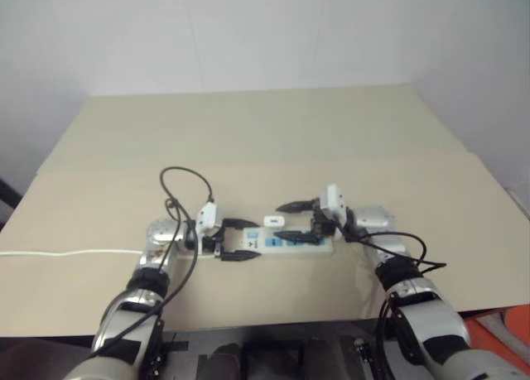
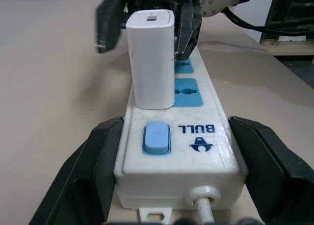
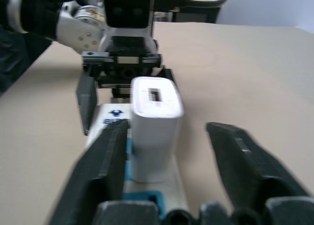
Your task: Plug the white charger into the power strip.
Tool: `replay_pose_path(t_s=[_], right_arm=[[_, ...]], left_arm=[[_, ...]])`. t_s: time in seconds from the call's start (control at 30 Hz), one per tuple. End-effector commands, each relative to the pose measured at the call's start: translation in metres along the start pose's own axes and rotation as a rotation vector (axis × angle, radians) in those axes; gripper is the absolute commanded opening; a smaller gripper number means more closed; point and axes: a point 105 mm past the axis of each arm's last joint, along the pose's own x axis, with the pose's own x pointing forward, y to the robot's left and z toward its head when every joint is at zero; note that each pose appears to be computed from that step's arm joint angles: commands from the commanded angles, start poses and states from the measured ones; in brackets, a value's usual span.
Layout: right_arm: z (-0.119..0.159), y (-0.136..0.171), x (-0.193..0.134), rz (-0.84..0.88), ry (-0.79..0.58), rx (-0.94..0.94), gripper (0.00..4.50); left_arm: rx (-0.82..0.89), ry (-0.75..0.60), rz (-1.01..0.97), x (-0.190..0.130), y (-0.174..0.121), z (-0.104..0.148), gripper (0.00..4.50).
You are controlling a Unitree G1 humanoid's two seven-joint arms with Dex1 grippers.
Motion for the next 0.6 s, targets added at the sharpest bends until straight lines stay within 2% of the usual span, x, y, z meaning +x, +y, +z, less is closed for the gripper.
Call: replay_pose_path(t_s=[0.03,0.23,0.37,0.43,0.5,0.6], right_arm=[[-0.011,0.004,-0.007,0.006,0.040,0.031,4.40],[-0.006,0.009,-0.021,0.061,0.049,0.003,4.45],[0.012,0.004,-0.032,0.039,0.007,-0.053,4.45],[0.019,0.003,-0.037,0.036,-0.003,-0.082,4.50],[0.024,0.002,-0.041,0.027,-0.011,-0.102,4.50],[0.031,0.002,-0.049,0.020,-0.017,-0.115,4.50]], left_arm=[[0.035,0.003,-0.058,0.006,-0.003,0.005,3.23],[0.028,-0.005,-0.047,0.008,-0.001,0.006,3.23],[0.014,-0.056,-0.026,0.011,0.002,0.011,3.23],[0.001,-0.062,-0.033,0.011,0.002,0.013,3.94],[-0.002,-0.080,-0.038,0.011,0.001,0.016,4.39],[0.023,-0.121,-0.063,0.011,-0.004,0.024,4.46]])
